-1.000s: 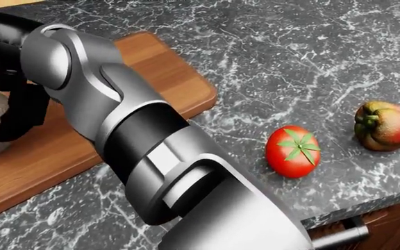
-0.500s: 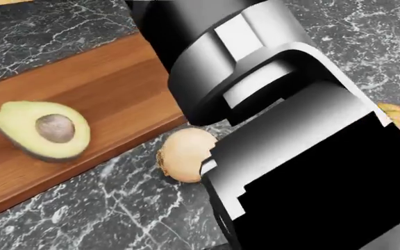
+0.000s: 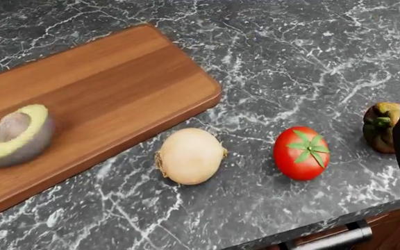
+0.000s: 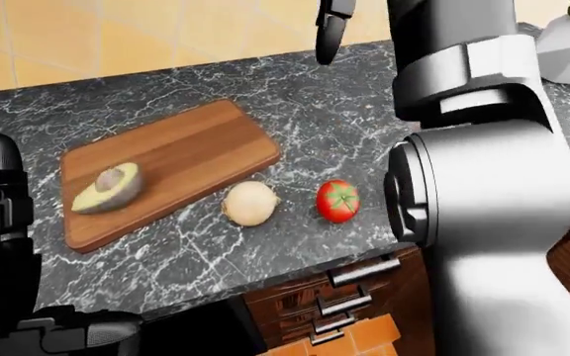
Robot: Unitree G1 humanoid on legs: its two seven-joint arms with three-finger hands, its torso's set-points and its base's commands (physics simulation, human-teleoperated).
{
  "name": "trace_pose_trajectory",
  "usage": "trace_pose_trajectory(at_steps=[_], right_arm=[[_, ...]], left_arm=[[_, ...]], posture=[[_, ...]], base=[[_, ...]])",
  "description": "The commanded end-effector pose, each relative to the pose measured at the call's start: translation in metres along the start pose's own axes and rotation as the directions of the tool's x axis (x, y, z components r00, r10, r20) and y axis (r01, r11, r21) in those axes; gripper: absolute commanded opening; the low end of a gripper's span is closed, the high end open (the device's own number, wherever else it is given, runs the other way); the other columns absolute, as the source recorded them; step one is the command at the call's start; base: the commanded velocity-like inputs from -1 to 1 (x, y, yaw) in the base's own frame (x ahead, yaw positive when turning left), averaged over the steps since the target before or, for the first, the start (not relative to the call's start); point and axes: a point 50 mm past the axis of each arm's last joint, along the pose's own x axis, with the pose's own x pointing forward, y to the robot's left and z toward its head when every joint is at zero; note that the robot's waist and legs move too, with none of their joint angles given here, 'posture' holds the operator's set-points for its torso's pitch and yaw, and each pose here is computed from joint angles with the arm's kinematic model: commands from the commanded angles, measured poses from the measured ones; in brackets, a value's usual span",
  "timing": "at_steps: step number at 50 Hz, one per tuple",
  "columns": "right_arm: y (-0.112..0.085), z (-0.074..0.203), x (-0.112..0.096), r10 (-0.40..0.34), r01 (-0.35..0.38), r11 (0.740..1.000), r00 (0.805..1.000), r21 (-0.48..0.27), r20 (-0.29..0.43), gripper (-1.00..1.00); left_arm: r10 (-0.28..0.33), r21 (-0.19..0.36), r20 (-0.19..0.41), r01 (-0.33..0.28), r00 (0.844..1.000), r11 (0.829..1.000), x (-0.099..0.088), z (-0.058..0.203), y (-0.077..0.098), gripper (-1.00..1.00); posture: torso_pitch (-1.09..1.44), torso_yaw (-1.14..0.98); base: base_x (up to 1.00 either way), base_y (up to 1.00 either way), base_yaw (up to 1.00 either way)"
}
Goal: Place the avocado, onion, tomato and bell pepper on the cutting board.
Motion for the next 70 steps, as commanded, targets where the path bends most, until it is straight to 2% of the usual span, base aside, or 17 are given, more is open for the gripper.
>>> trace_pose_trajectory(at_steps=[1, 5, 8, 10, 13, 18, 19, 22, 25, 34, 40, 58, 62, 63, 64, 70], right_arm=[[-0.013, 0.01, -0.016, 0.009, -0.007, 0.998, 1.0, -0.06, 0.03, 1.0], [0.007, -0.007, -0.026, 0.097, -0.099, 0.989, 0.995, -0.109, -0.022, 1.0], [0.017, -0.024, -0.043, 0.123, -0.132, 0.985, 0.989, -0.114, -0.082, 1.0], [0.017, -0.037, -0.05, 0.107, -0.124, 0.985, 0.986, -0.123, -0.13, 1.0], [0.016, -0.062, -0.067, 0.09, -0.11, 0.989, 0.975, -0.094, -0.202, 1.0], [0.033, -0.091, -0.108, 0.101, -0.125, 0.99, 0.949, -0.063, -0.299, 1.0], [0.088, -0.111, -0.122, 0.202, -0.218, 0.976, 0.918, -0.009, -0.341, 1.0], [0.107, -0.118, -0.131, 0.219, -0.23, 0.973, 0.909, 0.014, -0.355, 1.0], [0.114, -0.126, -0.137, 0.224, -0.227, 0.973, 0.901, 0.036, -0.371, 1.0], [0.127, -0.131, -0.134, 0.234, -0.233, 0.971, 0.897, 0.048, -0.375, 1.0], [0.122, -0.133, -0.13, 0.222, -0.223, 0.974, 0.898, 0.042, -0.38, 1.0], [0.149, -0.143, -0.113, 0.247, -0.248, 0.968, 0.893, 0.046, -0.377, 1.0], [0.157, -0.148, -0.113, 0.265, -0.263, 0.963, 0.884, 0.059, -0.385, 1.0], [0.161, -0.15, -0.115, 0.297, -0.283, 0.954, 0.871, 0.094, -0.392, -0.73], [0.163, -0.151, -0.117, 0.312, -0.302, 0.949, 0.863, 0.089, -0.398, -1.0], [0.16, -0.153, -0.117, 0.281, -0.274, 0.959, 0.868, 0.076, -0.411, -1.0]], left_arm=[[-0.004, 0.005, 0.06, 0.004, 0.998, 1.0, 0.001, 0.01, -0.001, 1.0], [-0.003, 0.006, 0.06, 0.003, 0.998, 1.0, 0.001, 0.01, 0.0, 1.0], [-0.002, 0.006, 0.06, 0.002, 0.998, 1.0, 0.001, 0.011, 0.0, 1.0], [-0.005, 0.007, 0.059, 0.005, 0.998, 1.0, 0.001, 0.011, -0.001, 1.0], [-0.006, 0.008, 0.058, 0.005, 0.998, 1.0, 0.001, 0.01, -0.001, 1.0], [-0.01, 0.008, 0.054, 0.009, 0.998, 1.0, 0.001, 0.009, -0.002, 1.0], [-0.012, 0.01, 0.055, 0.011, 0.998, 1.0, 0.0, 0.009, -0.002, 1.0], [-0.012, 0.01, 0.055, 0.012, 0.998, 1.0, 0.0, 0.009, -0.003, 1.0], [-0.014, 0.01, 0.054, 0.013, 0.998, 1.0, 0.0, 0.009, -0.003, 1.0], [-0.015, 0.01, 0.054, 0.015, 0.998, 1.0, 0.0, 0.009, -0.003, 1.0], [-0.015, 0.01, 0.053, 0.014, 0.998, 1.0, 0.0, 0.008, -0.004, 1.0], [-0.018, 0.009, 0.051, 0.017, 0.999, 1.0, 0.0, 0.007, -0.004, 1.0], [-0.018, 0.009, 0.051, 0.017, 0.999, 1.0, 0.0, 0.007, -0.004, 1.0], [-0.017, 0.01, 0.051, 0.017, 0.999, 1.0, 0.0, 0.007, -0.004, 1.0], [-0.017, 0.01, 0.051, 0.017, 0.999, 1.0, 0.0, 0.007, -0.004, 1.0], [-0.018, 0.009, 0.051, 0.018, 0.999, 1.0, 0.0, 0.007, -0.004, 1.0]], posture=[[0.0, 0.0], [0.0, 0.0], [0.0, 0.0], [0.0, 0.0], [0.0, 0.0], [0.0, 0.0], [0.0, 0.0], [0.0, 0.0], [0.0, 0.0], [0.0, 0.0], [0.0, 0.0], [0.0, 0.0], [0.0, 0.0], [0.0, 0.0], [0.0, 0.0], [0.0, 0.0]], base=[[0.0, 0.0, 0.0], [0.0, 0.0, 0.0], [0.0, 0.0, 0.0], [0.0, 0.0, 0.0], [0.0, 0.0, 0.0], [0.0, 0.0, 0.0], [0.0, 0.0, 0.0], [0.0, 0.0, 0.0], [0.0, 0.0, 0.0], [0.0, 0.0, 0.0], [0.0, 0.0, 0.0], [0.0, 0.0, 0.0], [0.0, 0.0, 0.0], [0.0, 0.0, 0.0], [0.0, 0.0, 0.0], [0.0, 0.0, 0.0]])
